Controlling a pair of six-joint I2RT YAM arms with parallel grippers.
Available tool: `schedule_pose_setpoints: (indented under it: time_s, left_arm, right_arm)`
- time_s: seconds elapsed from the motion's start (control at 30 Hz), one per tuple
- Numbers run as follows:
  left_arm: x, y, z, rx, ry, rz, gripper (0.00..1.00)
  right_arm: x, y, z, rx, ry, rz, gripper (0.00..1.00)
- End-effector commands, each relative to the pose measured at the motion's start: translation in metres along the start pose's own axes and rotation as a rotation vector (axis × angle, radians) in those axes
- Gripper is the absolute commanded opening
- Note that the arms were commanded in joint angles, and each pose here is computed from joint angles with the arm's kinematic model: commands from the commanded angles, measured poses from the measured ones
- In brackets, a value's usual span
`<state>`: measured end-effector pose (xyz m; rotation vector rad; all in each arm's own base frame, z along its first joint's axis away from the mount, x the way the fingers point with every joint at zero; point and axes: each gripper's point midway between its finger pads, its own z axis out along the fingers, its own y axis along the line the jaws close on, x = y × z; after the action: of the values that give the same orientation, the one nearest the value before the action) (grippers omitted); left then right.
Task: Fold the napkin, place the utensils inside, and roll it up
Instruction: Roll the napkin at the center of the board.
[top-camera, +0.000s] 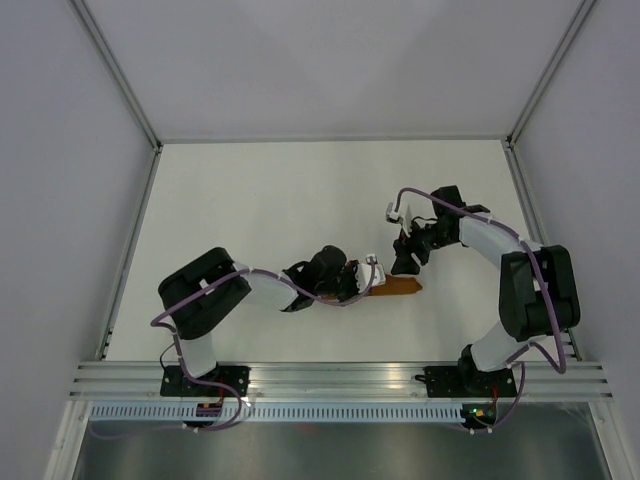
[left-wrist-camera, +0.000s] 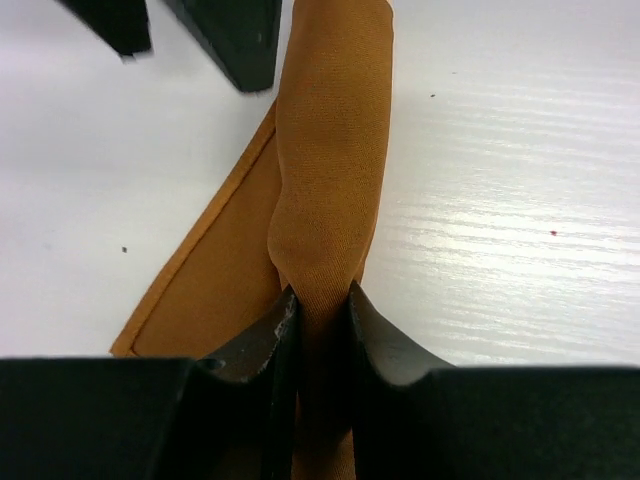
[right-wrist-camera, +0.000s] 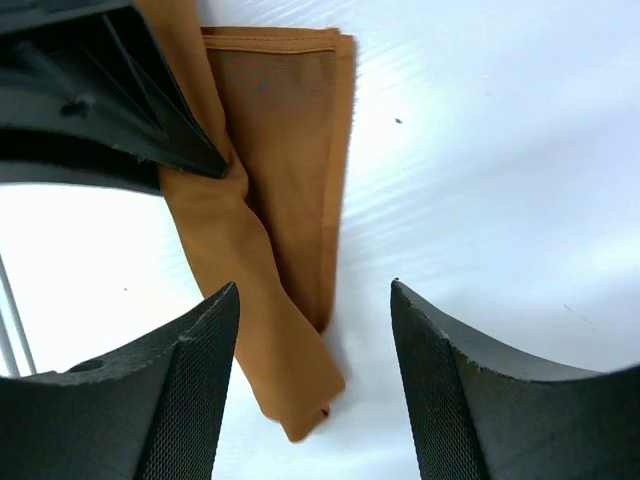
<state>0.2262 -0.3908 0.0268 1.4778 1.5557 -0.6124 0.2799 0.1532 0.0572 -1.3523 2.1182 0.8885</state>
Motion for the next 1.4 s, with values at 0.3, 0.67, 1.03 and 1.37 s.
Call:
schedule_pose_setpoints:
  time_s: [0.3,0.67,1.03,1.37]
  left_arm:
    - [0.057,-0.053,-0.009,0.454,0.205,-0.557,0.06]
    - [0.054,-0.055,-0.003,0.55,0.219,-0.662,0.06]
    - [0.055,-0.048,0.002,0.572,0.28,-0.738,0.06]
    - [0.057,-0.038,0.008,0.554,0.345,-0.79,0.13]
  right_arm:
    - [-0.011,0.031,-0.019,0.171,-0.153,-0.247,0.73]
    - [0.007,0.046,0.021,0.319,-0.042,-0.468,0.75]
    - [0.025,0.055,0.037,0.263,0.029,-0.486,0.6]
    - [0.043,0.057,0.047,0.21,0.098,-0.46,0.44]
